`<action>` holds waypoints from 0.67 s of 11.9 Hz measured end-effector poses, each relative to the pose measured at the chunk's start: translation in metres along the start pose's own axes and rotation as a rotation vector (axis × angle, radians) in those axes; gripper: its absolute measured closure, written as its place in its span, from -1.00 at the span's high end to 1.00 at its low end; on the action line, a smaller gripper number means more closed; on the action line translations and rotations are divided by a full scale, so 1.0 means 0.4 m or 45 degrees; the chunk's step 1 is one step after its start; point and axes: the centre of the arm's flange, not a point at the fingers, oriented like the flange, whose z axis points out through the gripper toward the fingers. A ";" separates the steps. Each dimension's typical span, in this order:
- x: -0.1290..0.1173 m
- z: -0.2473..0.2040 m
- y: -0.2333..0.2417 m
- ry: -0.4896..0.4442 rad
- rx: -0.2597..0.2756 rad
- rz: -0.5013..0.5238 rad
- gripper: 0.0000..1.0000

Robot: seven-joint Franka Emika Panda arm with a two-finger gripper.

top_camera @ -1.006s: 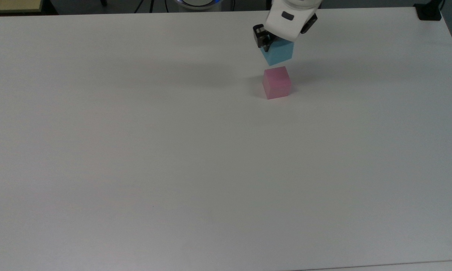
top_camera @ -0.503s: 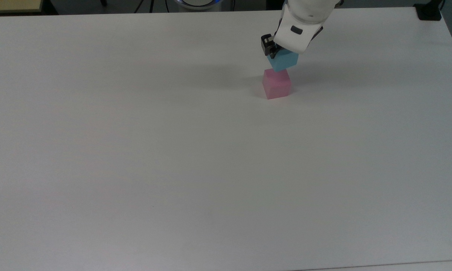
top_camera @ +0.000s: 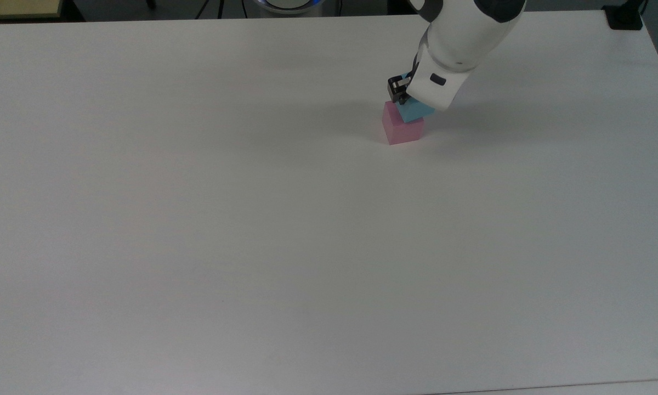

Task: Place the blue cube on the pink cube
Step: 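Lower the blue cube onto the pink cube's top face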

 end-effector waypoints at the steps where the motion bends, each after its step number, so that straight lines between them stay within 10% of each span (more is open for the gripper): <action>1: 0.013 0.013 0.000 0.012 0.004 0.020 0.14; 6: 0.038 0.028 -0.001 0.049 0.012 0.073 0.14; 8: 0.040 0.033 0.002 0.042 0.011 0.077 0.49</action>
